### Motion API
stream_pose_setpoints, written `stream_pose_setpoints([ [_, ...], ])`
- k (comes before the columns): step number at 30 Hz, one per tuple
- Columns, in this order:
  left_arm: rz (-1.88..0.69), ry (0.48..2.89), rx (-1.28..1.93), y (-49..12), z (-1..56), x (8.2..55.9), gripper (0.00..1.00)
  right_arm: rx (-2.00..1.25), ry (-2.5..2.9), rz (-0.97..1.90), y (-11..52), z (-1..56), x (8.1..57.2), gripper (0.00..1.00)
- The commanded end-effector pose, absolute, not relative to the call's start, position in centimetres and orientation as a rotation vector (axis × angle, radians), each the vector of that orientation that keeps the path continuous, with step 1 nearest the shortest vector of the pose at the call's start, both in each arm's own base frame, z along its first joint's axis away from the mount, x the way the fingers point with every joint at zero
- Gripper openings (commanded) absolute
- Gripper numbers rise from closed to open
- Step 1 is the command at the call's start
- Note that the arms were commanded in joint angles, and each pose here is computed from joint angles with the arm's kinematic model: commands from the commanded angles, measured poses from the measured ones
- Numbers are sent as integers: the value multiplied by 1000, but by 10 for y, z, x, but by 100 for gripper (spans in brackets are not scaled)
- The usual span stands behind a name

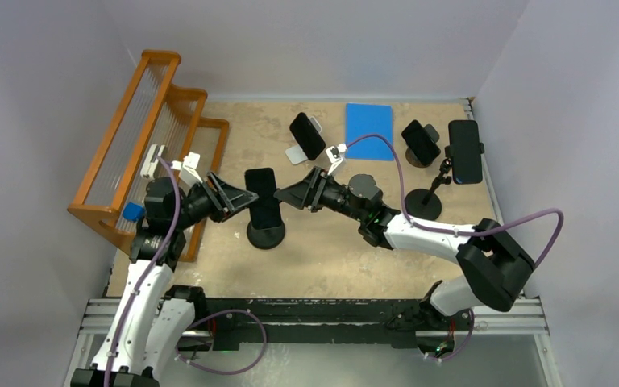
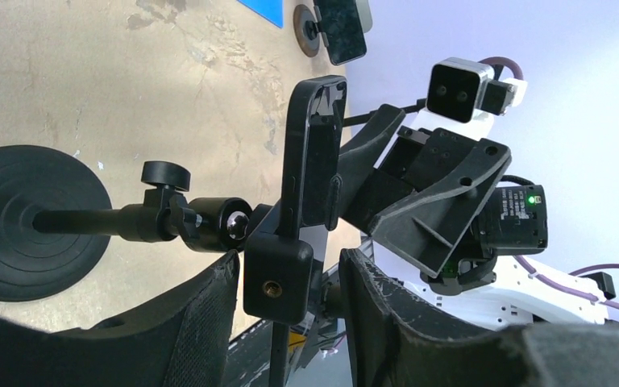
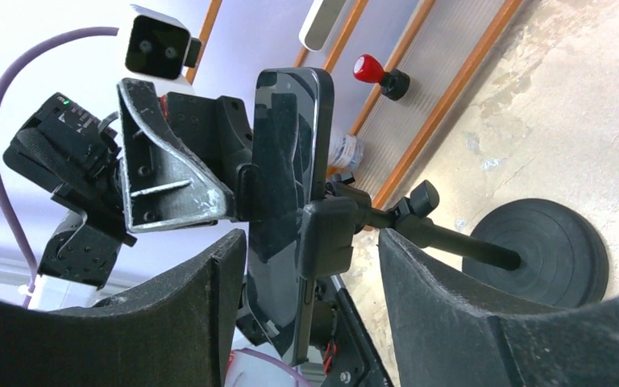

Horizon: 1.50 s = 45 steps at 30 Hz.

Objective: Remove the phone from the phone stand
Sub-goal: Pick up the phone stand with the phone at the center of the board.

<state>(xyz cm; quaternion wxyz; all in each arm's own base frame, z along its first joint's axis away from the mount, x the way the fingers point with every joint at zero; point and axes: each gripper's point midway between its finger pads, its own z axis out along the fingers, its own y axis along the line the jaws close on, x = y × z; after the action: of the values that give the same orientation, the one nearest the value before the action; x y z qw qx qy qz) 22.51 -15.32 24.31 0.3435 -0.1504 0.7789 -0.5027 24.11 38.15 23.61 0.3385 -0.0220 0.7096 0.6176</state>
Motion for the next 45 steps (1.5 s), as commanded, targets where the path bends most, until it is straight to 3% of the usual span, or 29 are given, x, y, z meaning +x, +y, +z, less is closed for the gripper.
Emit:
stream_pose_setpoints([
  [1,-1351,1956,-346,-155,257,225,46,-83,1774,1671,385,256,240,63],
  [16,-1353,1951,-354,-154,253,226,40,-89,1774,1682,389,254,241,56],
  [23,-1341,1944,-359,-152,255,228,48,-93,1772,1684,389,254,241,55],
  [36,-1343,1941,-344,-152,256,229,39,-103,1756,1697,394,257,243,49],
  [45,-1387,1936,-290,-158,258,227,28,-127,1746,1684,392,260,242,36],
])
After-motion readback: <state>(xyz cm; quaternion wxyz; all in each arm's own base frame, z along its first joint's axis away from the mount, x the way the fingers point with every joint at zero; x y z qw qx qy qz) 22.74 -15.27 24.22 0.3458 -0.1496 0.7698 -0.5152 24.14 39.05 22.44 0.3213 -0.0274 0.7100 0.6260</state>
